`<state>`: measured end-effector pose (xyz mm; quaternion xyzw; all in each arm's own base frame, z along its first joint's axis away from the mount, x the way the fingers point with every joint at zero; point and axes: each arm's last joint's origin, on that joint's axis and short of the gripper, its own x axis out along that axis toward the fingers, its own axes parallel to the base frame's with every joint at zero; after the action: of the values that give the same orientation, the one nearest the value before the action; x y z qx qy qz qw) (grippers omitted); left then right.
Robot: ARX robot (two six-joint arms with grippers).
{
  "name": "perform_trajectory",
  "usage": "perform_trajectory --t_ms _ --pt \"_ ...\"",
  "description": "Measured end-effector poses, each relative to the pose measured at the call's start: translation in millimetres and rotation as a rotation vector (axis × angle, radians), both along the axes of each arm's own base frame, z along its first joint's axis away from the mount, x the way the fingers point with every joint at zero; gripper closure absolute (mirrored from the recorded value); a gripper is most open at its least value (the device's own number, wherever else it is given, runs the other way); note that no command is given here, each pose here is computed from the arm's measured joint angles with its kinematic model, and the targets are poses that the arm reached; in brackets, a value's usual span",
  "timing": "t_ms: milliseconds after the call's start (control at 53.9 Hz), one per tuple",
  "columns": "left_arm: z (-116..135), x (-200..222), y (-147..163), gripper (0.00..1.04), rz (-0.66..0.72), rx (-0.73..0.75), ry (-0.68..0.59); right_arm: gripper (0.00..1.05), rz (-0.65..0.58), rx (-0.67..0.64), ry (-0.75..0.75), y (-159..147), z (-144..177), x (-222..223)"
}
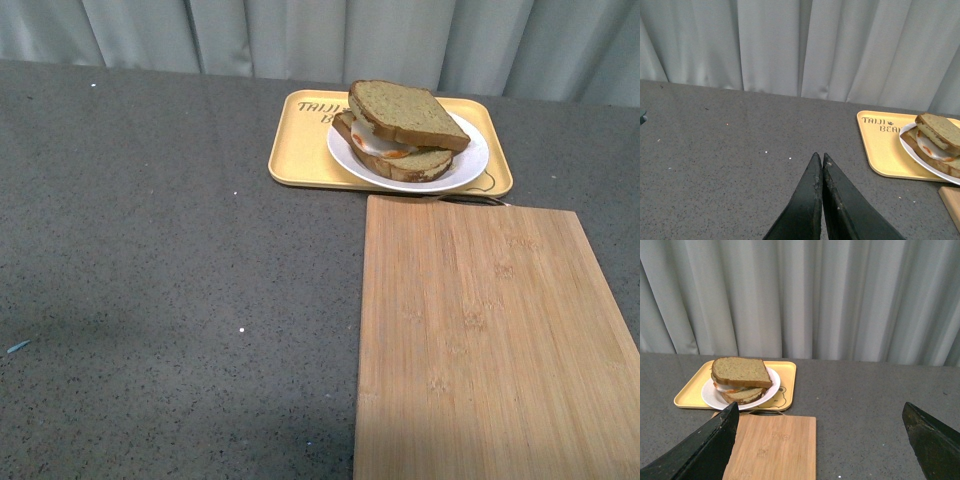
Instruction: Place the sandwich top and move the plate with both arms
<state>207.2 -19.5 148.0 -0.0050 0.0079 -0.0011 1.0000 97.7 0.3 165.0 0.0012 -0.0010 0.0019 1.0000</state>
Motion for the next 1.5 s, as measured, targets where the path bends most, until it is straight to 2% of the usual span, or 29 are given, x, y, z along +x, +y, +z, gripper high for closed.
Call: perform_trajectory --t_ms 371,1502 --pt "14.2 -39.2 19.1 1.01 0.006 0.002 -0.003 0.09 0.000 0.000 0.000 0.0 0.0 0.0" --pt "25.3 -91.4 19.2 1.01 0.000 0.002 -0.038 0.09 0.000 0.000 0.000 0.0 0.0 0.0"
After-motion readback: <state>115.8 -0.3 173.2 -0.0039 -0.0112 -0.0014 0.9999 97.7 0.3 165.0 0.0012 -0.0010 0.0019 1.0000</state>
